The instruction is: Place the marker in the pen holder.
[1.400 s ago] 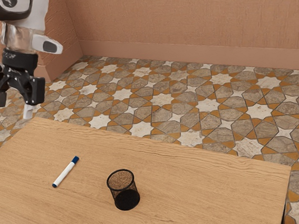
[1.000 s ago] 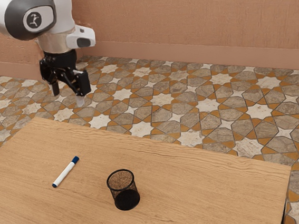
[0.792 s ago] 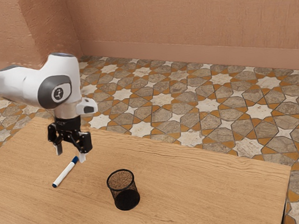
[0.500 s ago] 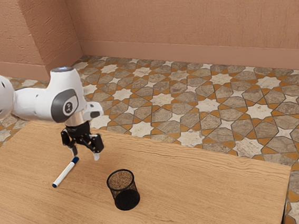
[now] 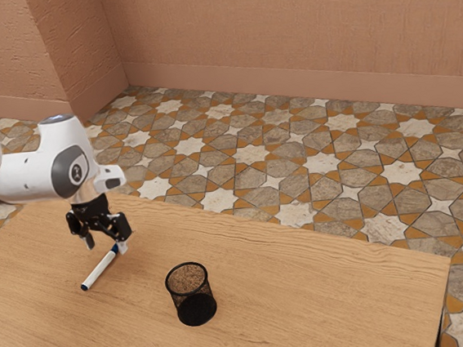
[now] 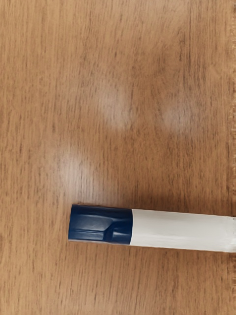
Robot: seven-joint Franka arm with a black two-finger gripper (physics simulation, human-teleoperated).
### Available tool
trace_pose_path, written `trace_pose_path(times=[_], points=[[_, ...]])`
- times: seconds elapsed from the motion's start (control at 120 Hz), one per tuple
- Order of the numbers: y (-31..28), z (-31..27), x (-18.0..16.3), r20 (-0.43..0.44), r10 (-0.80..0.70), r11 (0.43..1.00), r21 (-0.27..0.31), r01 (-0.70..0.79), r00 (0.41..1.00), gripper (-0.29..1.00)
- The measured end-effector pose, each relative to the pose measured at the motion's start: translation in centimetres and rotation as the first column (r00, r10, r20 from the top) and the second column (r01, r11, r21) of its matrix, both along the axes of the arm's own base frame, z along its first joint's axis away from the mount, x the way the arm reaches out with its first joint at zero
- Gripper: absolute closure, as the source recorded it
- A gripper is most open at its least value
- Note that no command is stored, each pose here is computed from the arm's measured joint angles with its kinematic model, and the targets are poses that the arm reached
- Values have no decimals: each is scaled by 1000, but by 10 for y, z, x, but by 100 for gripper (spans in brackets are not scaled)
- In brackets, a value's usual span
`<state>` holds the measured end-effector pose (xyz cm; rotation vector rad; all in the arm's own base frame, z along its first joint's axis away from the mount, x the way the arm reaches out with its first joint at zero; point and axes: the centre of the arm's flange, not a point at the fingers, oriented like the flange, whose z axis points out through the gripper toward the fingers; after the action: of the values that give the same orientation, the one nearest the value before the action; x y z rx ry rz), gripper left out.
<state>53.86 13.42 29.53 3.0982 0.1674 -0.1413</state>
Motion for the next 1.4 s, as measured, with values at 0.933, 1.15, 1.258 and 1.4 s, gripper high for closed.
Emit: trace_pose_path(times=[0.933, 1.15, 1.258, 1.4], points=[[35, -40, 5, 64, -213, 976, -24, 215, 975, 28], [39, -44, 3, 61, -223, 974, -26, 225, 973, 41], [39, -48, 2, 54, -228, 973, -28, 230, 972, 45], [39, -50, 2, 55, -230, 972, -32, 232, 972, 52]])
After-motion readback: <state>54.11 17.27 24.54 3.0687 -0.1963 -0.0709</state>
